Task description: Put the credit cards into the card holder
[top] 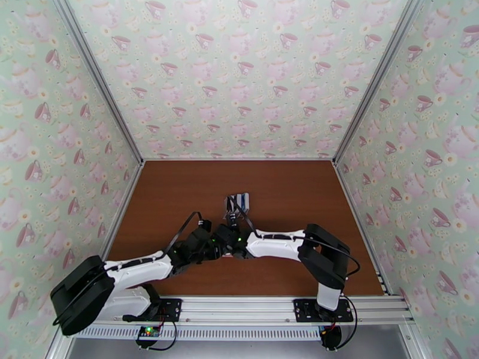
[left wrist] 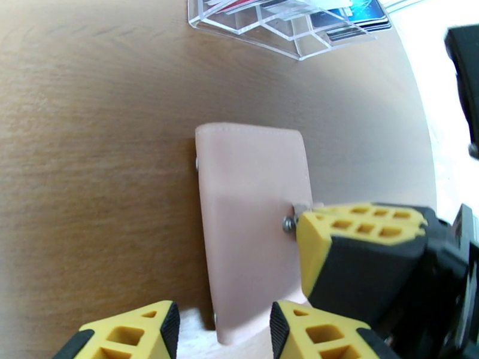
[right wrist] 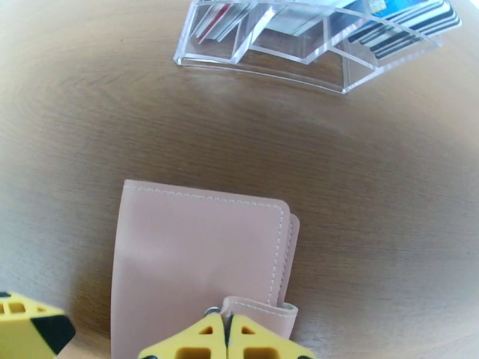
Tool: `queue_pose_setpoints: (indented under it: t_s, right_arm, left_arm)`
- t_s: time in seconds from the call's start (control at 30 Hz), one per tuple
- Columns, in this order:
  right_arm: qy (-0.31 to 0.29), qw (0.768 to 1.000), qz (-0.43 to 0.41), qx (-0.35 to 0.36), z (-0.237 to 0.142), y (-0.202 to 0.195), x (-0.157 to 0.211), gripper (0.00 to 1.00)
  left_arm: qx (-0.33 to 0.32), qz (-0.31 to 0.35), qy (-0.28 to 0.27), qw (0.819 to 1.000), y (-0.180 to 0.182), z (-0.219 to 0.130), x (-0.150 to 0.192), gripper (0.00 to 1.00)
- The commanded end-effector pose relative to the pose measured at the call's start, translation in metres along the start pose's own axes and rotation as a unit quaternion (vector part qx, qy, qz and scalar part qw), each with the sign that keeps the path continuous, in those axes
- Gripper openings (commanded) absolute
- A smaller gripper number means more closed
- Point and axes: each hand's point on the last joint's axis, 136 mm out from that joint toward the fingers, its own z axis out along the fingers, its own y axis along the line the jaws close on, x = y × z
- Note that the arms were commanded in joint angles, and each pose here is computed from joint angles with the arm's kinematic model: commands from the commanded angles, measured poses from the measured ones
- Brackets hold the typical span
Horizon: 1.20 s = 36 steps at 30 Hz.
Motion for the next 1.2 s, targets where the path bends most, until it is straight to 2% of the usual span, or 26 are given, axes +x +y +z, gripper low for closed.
queue_pose_setpoints:
  t_s: [0.0, 0.57, 0.77, 1.17]
  right_arm:
    - [0.01, 0.999, 0.012, -0.032, -0.007, 0.004, 0.002, 0.04]
    - [-0.002, 0.995, 0.039, -0.091, -0.033, 0.004, -0.009, 0.05]
    - [-0.007, 0.995, 0.049, -0.082, -0.037, -0.012, -0.008, 0.07]
    - [0.014, 0.996, 0.07, -0.06, -0.021, -0.041, 0.019, 0.14]
  left_arm:
    - [-0.02, 0.007, 0.003, 1.0, 0.004, 0.007, -0.001, 0.47]
    - [-0.066, 0.009, 0.012, 0.998, 0.02, 0.012, 0.003, 0.39]
    - [-0.063, 0.007, 0.013, 0.998, 0.018, 0.011, 0.004, 0.38]
    - [-0.047, 0.008, 0.004, 0.999, 0.006, 0.003, -0.002, 0.38]
